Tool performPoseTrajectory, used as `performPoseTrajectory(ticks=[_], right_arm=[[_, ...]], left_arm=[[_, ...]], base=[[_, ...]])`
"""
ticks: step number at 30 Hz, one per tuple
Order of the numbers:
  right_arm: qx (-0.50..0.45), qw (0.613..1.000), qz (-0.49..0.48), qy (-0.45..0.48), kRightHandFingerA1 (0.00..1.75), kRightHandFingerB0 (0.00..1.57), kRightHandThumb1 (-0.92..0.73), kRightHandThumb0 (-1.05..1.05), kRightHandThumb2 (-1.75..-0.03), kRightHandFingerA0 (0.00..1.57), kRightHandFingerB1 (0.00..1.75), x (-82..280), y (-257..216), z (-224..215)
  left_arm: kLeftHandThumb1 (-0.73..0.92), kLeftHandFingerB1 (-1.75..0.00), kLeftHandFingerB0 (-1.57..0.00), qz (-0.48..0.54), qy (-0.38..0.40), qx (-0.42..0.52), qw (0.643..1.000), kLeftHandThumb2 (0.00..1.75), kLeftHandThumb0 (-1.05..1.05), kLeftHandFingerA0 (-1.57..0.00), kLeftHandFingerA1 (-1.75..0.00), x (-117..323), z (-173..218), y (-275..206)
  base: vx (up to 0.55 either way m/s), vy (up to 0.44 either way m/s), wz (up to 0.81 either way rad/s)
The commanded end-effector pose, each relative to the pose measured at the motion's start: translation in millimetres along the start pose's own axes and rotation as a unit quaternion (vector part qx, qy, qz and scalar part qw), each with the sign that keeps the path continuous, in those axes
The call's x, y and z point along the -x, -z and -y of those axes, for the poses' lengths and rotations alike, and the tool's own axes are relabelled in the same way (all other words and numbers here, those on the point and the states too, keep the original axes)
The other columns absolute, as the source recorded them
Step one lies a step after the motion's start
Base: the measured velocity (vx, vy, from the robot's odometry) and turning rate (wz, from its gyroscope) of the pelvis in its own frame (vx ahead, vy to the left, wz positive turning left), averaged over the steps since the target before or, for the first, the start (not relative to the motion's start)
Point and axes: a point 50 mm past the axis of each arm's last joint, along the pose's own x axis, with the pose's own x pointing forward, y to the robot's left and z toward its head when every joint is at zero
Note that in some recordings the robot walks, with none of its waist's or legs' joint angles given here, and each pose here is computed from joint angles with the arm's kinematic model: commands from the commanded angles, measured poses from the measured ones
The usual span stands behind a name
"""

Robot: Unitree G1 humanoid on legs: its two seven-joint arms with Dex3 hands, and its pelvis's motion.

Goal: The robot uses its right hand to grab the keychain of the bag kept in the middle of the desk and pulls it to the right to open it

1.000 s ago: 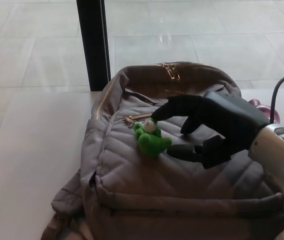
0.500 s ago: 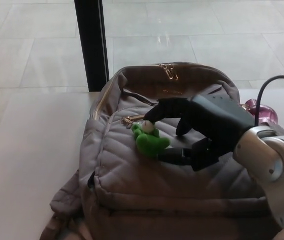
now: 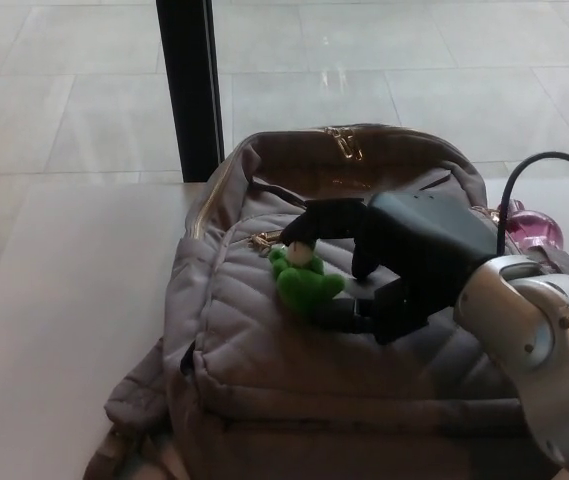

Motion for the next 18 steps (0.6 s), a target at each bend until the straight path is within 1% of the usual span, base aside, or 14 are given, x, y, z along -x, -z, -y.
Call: performPoseTrajectory(ticks=[1, 2, 3, 5, 7, 8, 9, 10, 12, 13, 14, 16, 17, 18], right_arm=[[0.010, 0.999, -0.026, -0.027, 1.38, 0.40, -0.67, -0.86, -0.62, 0.75, 0.38, 2, 7, -11], [0.017, 0.999, -0.024, -0.029, 1.40, 0.40, -0.67, -0.87, -0.62, 0.77, 0.38, 2, 7, -13], [0.026, 0.999, -0.026, -0.036, 1.36, 0.37, -0.70, -0.89, -0.63, 0.79, 0.40, 2, 7, -15], [0.030, 0.998, -0.029, -0.043, 1.33, 0.37, -0.67, -0.86, -0.62, 0.86, 0.40, 1, 7, -19], [0.031, 0.998, -0.030, -0.044, 1.33, 0.37, -0.67, -0.86, -0.62, 0.86, 0.40, 1, 6, -20], [0.030, 0.998, -0.031, -0.049, 1.31, 0.36, -0.64, -0.83, -0.61, 0.88, 0.40, 0, 4, -21], [0.035, 0.997, -0.031, -0.055, 1.29, 0.34, -0.65, -0.83, -0.61, 0.85, 0.40, -1, 1, -21], [0.039, 0.997, -0.028, -0.058, 1.24, 0.34, -0.66, -0.83, -0.61, 0.85, 0.40, -1, -1, -21], [0.040, 0.997, -0.028, -0.058, 1.24, 0.34, -0.66, -0.83, -0.61, 0.85, 0.40, -1, -2, -21], [0.037, 0.998, -0.019, -0.055, 1.18, 0.37, -0.66, -0.80, -0.60, 0.89, 0.42, -1, -5, -24], [0.037, 0.998, -0.016, -0.056, 1.16, 0.38, -0.66, -0.74, -0.60, 0.90, 0.42, -1, -5, -25], [0.044, 0.998, -0.013, -0.047, 1.07, 0.42, -0.70, -0.61, -0.61, 0.94, 0.44, 0, -6, -26], [0.044, 0.998, -0.014, -0.044, 1.17, 0.45, -0.71, -0.49, -0.62, 0.94, 0.44, 1, -6, -27], [0.045, 0.998, -0.013, -0.033, 1.61, 0.60, -0.74, -0.31, -0.69, 0.86, 0.53, 2, -4, -29]], left_arm=[[0.67, -0.51, -0.38, -0.006, -0.006, -0.003, 1.000, 1.00, -0.68, -0.55, -0.60, 0, -2, 2], [0.67, -0.51, -0.39, -0.006, -0.005, -0.005, 1.000, 1.00, -0.69, -0.55, -0.60, 1, -2, 2], [0.83, -0.38, -0.45, -0.006, -0.005, 0.002, 1.000, 0.66, -0.70, -0.62, -0.48, 0, -2, 1], [0.84, -0.38, -0.45, -0.007, -0.008, -0.002, 1.000, 0.66, -0.69, -0.63, -0.47, 1, -3, 2], [0.84, -0.38, -0.45, -0.006, -0.007, -0.002, 1.000, 0.66, -0.69, -0.63, -0.47, 1, -4, 2], [0.67, -0.52, -0.39, -0.006, -0.005, 0.008, 1.000, 1.00, -0.69, -0.54, -0.61, 1, -3, 1], [0.85, -0.38, -0.45, -0.005, -0.004, 0.001, 1.000, 0.66, -0.70, -0.62, -0.47, 1, -3, 1], [0.68, -0.52, -0.38, -0.004, 0.000, -0.002, 1.000, 1.02, -0.69, -0.54, -0.60, 1, -3, 0], [0.68, -0.52, -0.38, -0.003, 0.001, -0.002, 1.000, 1.02, -0.69, -0.54, -0.60, 1, -3, 0], [0.69, -0.51, -0.39, -0.003, 0.002, -0.010, 1.000, 1.02, -0.70, -0.53, -0.59, 1, -3, 0], [0.86, -0.38, -0.46, -0.006, -0.001, 0.005, 1.000, 0.66, -0.71, -0.62, -0.47, 0, -3, 1], [0.86, -0.38, -0.47, -0.007, -0.003, 0.009, 1.000, 0.66, -0.71, -0.63, -0.47, 0, -3, 1], [0.88, -0.38, -0.46, -0.004, -0.001, -0.003, 1.000, 0.67, -0.73, -0.63, -0.47, 1, -3, 1], [0.87, -0.39, -0.46, -0.002, -0.003, 0.000, 1.000, 0.66, -0.74, -0.64, -0.49, 1, -2, 1]], base=[[0.00, 0.000, 0.00], [0.00, 0.000, 0.00], [0.00, 0.000, 0.00], [0.00, 0.000, 0.00], [0.00, 0.000, 0.00], [0.00, 0.000, 0.00], [0.00, 0.000, 0.00], [0.00, 0.000, 0.00], [0.00, 0.000, 0.00], [0.00, 0.000, 0.00], [0.00, 0.000, 0.00], [0.00, 0.000, 0.00], [0.00, 0.000, 0.00], [0.00, 0.000, 0.00]])
